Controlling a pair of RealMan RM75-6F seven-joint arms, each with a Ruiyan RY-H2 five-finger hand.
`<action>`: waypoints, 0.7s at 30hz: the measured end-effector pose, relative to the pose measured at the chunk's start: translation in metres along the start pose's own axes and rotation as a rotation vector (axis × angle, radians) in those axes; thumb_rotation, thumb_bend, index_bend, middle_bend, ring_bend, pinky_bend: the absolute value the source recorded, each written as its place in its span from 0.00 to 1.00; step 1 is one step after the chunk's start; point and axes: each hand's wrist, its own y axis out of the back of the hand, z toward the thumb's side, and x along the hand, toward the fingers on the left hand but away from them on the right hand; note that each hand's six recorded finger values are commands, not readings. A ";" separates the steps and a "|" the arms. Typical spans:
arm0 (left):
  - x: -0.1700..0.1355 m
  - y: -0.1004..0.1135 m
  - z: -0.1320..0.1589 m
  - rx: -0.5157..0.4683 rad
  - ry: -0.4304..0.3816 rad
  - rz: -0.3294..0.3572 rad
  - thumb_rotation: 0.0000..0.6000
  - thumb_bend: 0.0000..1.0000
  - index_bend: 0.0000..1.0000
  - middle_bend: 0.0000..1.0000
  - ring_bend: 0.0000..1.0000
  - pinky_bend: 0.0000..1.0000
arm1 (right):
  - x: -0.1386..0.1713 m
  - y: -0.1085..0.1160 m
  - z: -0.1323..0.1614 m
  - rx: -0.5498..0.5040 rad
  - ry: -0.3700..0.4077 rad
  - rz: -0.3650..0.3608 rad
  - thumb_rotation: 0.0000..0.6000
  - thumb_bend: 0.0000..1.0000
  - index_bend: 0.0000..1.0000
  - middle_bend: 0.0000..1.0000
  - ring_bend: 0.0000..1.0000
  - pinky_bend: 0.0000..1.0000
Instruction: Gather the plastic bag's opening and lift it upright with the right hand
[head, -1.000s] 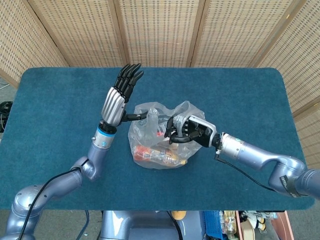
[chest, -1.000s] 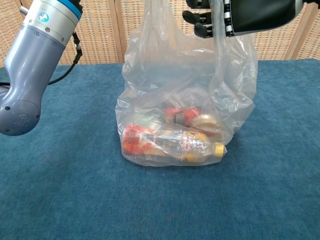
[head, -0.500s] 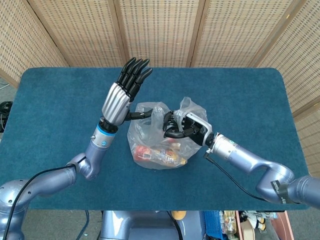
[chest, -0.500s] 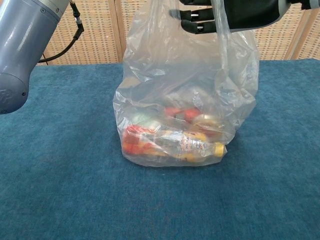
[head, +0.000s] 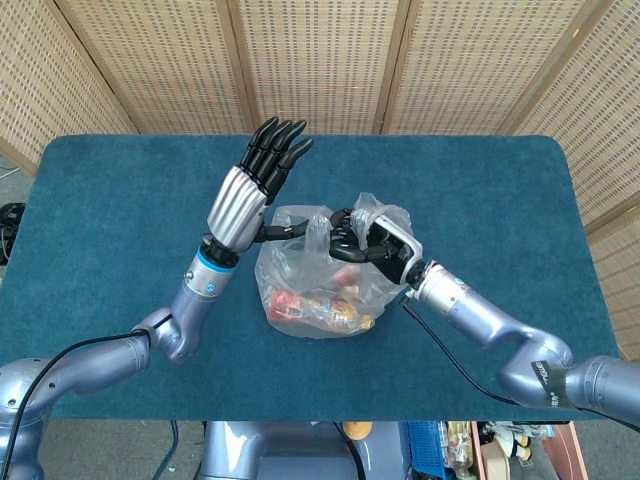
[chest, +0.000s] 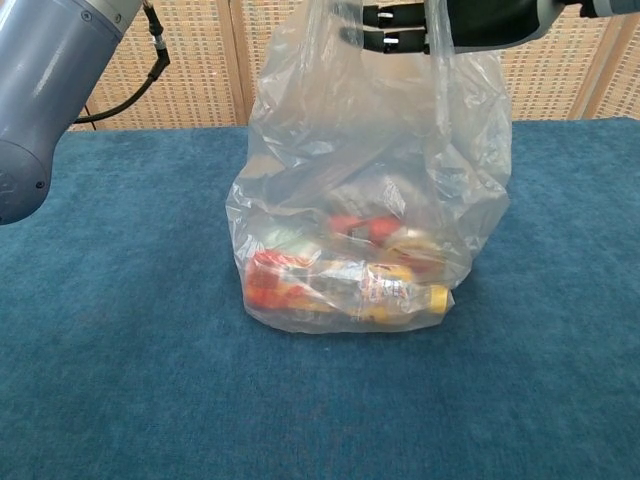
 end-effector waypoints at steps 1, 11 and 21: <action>0.001 0.000 0.000 0.001 0.001 0.001 1.00 0.15 0.00 0.00 0.00 0.00 | -0.001 -0.001 0.000 -0.003 0.002 0.003 1.00 0.17 0.49 0.53 0.30 0.32; 0.009 0.000 0.007 0.047 -0.029 -0.010 1.00 0.15 0.00 0.00 0.00 0.00 | -0.007 -0.009 -0.010 -0.008 -0.018 0.016 1.00 0.17 0.43 0.44 0.20 0.23; 0.008 -0.005 0.008 0.036 -0.021 -0.019 1.00 0.15 0.00 0.00 0.00 0.00 | -0.012 -0.008 -0.016 -0.003 -0.030 0.010 1.00 0.17 0.40 0.40 0.16 0.21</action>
